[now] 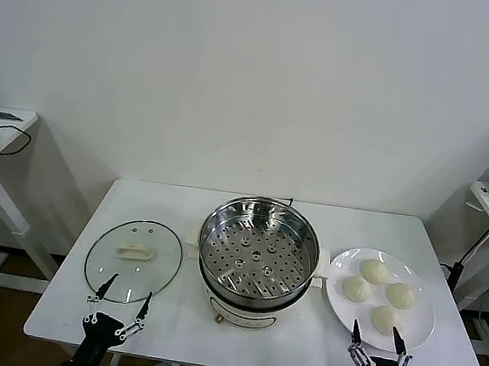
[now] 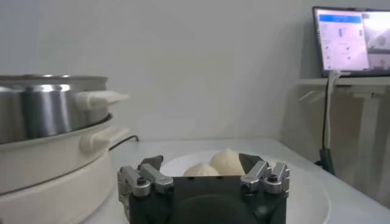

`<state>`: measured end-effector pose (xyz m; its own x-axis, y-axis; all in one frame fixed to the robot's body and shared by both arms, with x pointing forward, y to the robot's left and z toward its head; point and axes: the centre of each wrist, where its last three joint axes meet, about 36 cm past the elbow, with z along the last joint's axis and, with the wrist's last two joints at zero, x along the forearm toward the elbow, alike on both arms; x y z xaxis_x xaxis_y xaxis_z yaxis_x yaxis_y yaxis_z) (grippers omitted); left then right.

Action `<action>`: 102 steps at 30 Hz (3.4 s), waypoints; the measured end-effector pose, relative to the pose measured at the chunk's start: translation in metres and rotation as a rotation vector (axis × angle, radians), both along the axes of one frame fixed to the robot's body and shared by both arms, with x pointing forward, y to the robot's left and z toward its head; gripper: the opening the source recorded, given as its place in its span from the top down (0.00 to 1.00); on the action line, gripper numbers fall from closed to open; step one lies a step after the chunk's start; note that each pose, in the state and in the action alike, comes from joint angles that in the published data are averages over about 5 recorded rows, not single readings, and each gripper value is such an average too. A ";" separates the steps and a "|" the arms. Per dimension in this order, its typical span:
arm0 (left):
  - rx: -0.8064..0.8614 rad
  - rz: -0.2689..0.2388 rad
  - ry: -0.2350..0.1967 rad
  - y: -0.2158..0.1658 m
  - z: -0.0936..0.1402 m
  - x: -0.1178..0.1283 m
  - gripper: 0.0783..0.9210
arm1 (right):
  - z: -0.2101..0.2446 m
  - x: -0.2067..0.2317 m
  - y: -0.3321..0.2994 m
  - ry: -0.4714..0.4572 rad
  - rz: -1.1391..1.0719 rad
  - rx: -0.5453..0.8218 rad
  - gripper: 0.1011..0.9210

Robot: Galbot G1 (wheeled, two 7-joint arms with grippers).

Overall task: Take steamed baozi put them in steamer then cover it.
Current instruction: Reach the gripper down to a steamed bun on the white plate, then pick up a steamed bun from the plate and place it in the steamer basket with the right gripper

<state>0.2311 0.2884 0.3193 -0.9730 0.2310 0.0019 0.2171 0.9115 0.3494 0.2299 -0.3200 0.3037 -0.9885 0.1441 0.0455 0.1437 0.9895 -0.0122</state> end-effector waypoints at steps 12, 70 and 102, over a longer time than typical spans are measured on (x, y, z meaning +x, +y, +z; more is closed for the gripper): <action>-0.004 -0.004 -0.001 -0.003 -0.001 -0.006 0.12 | 0.050 0.109 -0.044 -0.035 -0.058 -0.017 0.12; -0.019 0.054 0.009 -0.002 -0.005 -0.024 0.12 | 0.175 0.437 -0.158 1.032 1.277 -1.108 0.12; -0.029 0.052 0.000 -0.005 -0.004 -0.020 0.12 | 0.206 0.447 -0.131 0.967 1.329 -1.229 0.28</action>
<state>0.2112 0.2830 0.3156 -0.9836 0.1805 -0.0041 0.1696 0.9313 0.3223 0.6767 -0.4507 0.5100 -0.2099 -0.1347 0.9684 -0.9658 -0.1259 -0.2269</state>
